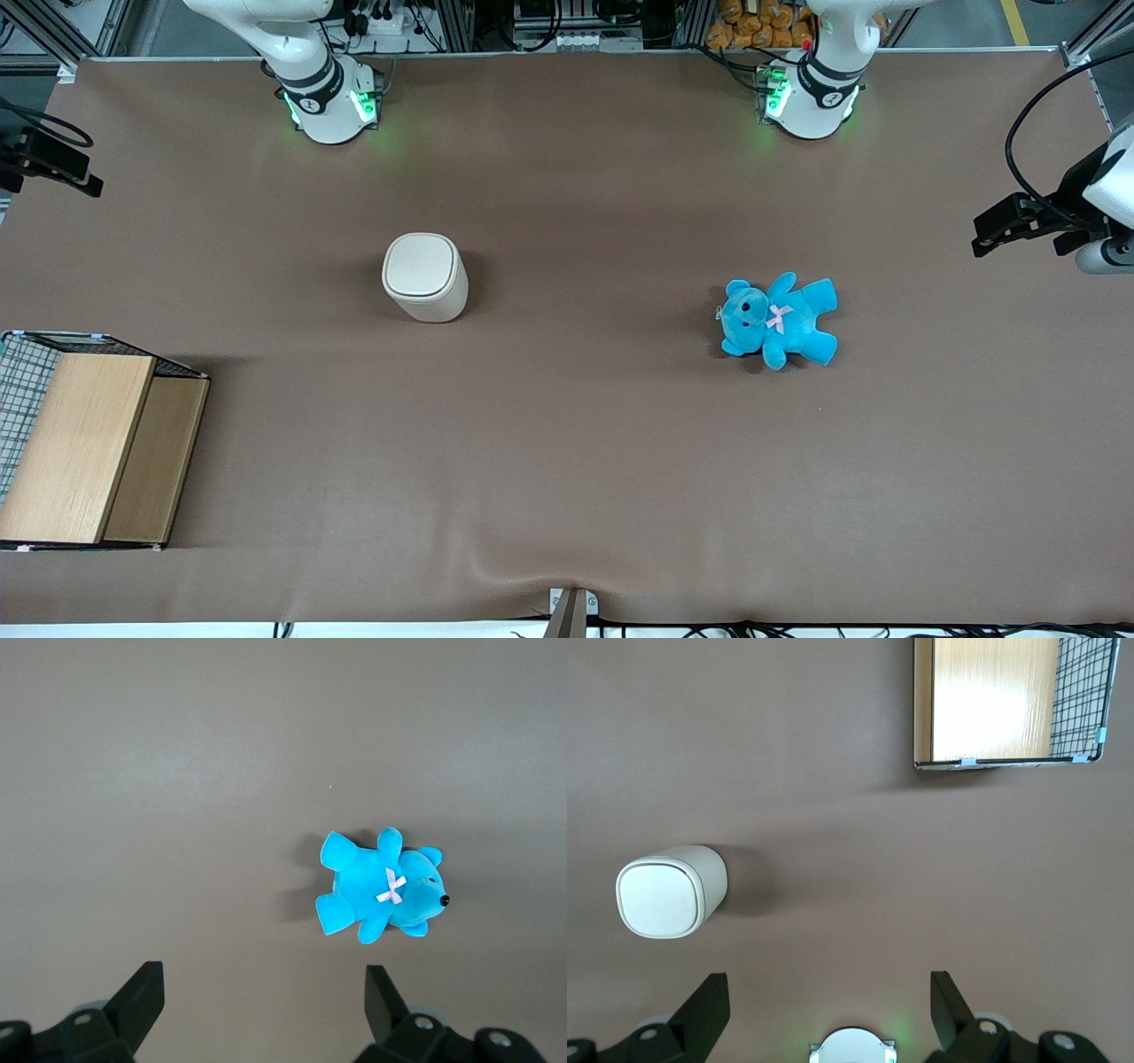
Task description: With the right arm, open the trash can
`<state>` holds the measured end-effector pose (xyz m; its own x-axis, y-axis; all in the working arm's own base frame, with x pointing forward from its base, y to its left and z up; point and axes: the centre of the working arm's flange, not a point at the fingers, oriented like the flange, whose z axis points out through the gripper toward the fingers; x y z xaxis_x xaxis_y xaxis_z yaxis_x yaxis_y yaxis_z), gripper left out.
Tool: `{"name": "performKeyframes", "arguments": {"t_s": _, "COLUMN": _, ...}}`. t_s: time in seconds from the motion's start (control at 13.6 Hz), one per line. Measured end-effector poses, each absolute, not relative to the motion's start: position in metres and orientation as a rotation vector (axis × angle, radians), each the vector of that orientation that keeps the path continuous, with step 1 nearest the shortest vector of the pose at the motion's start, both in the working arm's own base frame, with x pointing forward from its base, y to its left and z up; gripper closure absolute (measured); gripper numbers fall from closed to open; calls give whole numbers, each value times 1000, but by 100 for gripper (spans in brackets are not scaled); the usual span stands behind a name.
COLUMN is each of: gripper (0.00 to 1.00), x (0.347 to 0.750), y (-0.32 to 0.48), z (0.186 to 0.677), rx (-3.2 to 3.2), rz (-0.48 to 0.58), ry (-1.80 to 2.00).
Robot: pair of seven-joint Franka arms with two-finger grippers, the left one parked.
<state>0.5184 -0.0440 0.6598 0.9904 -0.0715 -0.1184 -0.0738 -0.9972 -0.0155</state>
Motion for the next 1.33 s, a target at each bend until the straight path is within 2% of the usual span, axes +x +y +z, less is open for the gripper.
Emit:
{"name": "performKeyframes", "arguments": {"t_s": 0.22, "gripper": 0, "x": 524, "y": -24, "z": 637, "rx": -3104, "rz": 321, "ry": 61}}
{"name": "performKeyframes", "arguments": {"t_s": 0.74, "gripper": 3, "x": 533, "y": 60, "z": 577, "rx": -3025, "rz": 525, "ry": -19}}
{"name": "performKeyframes", "arguments": {"t_s": 0.81, "gripper": 10, "x": 535, "y": 68, "z": 565, "rx": -3011, "rz": 552, "ry": -2}}
{"name": "performKeyframes", "arguments": {"t_s": 1.11, "gripper": 57, "x": 537, "y": 113, "z": 518, "rx": -3023, "rz": 622, "ry": 46}}
{"name": "performKeyframes", "arguments": {"t_s": 1.33, "gripper": 89, "x": 538, "y": 142, "z": 475, "rx": -3040, "rz": 666, "ry": 45}}
